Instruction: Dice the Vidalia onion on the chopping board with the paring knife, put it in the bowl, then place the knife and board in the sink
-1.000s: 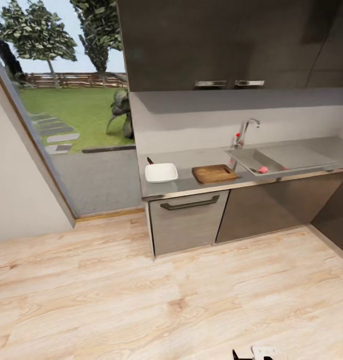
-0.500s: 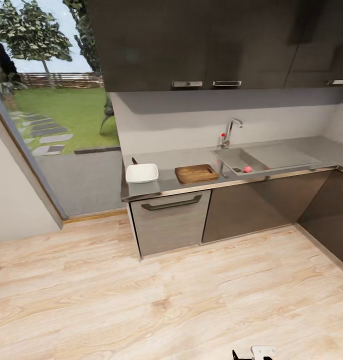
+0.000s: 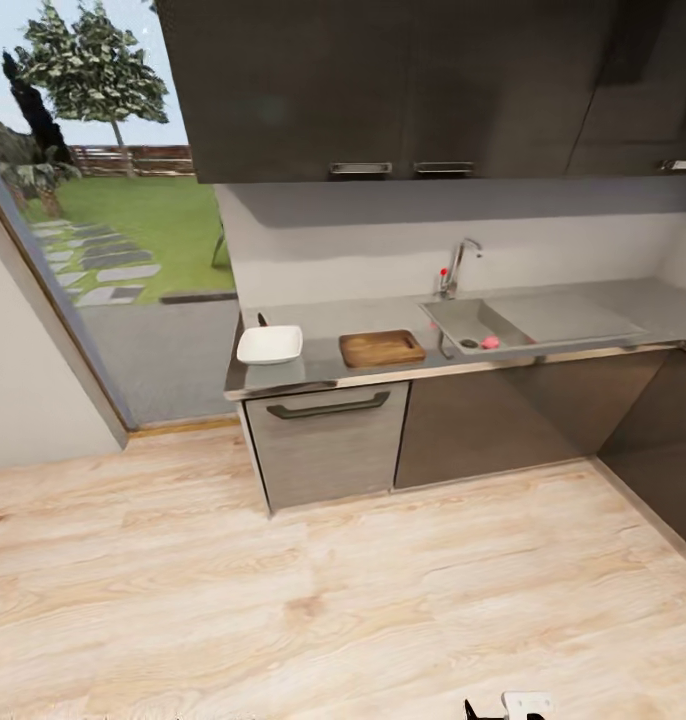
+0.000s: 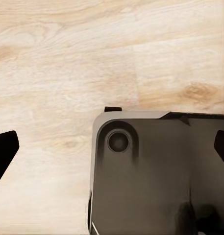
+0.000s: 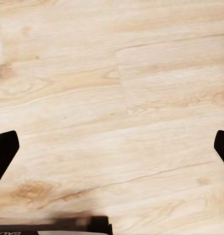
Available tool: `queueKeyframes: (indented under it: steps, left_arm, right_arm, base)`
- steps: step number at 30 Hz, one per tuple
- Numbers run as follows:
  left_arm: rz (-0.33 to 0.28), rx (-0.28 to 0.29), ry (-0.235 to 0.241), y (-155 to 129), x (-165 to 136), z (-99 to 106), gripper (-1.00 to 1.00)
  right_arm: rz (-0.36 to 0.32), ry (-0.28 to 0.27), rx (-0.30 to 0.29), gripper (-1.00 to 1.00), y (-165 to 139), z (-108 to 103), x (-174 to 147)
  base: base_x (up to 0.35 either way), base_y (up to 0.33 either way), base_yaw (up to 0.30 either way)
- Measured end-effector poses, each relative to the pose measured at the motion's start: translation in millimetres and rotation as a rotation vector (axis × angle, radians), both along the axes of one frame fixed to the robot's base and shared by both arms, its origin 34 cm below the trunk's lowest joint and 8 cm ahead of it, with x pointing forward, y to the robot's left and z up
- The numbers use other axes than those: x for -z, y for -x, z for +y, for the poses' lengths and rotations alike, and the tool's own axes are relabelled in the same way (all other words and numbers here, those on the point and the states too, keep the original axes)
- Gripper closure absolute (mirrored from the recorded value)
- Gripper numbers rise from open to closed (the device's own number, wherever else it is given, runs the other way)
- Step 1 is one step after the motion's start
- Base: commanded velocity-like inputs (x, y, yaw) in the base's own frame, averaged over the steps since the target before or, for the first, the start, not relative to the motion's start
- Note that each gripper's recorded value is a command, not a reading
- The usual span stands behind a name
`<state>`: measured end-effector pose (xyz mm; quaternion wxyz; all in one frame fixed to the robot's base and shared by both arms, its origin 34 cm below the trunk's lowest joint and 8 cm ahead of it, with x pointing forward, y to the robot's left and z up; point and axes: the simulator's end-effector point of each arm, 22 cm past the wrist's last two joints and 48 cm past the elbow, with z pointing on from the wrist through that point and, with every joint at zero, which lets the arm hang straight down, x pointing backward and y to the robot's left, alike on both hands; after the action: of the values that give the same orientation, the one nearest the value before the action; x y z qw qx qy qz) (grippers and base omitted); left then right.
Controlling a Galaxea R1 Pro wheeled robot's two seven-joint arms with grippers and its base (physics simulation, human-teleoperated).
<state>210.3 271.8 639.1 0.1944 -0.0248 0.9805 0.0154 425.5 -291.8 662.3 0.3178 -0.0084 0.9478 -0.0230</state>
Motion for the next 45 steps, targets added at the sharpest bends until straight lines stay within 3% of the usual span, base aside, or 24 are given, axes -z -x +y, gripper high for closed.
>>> queueKeyframes:
  steps: [45]
  left_arm:
    - [0.0,0.001,-0.006,0.0,-0.2,4.4,-1.0]
  right_arm:
    - [0.001,-0.001,0.0,-1.0,0.8,0.2,0.2]
  base:
    - [0.089,-0.321,0.017]
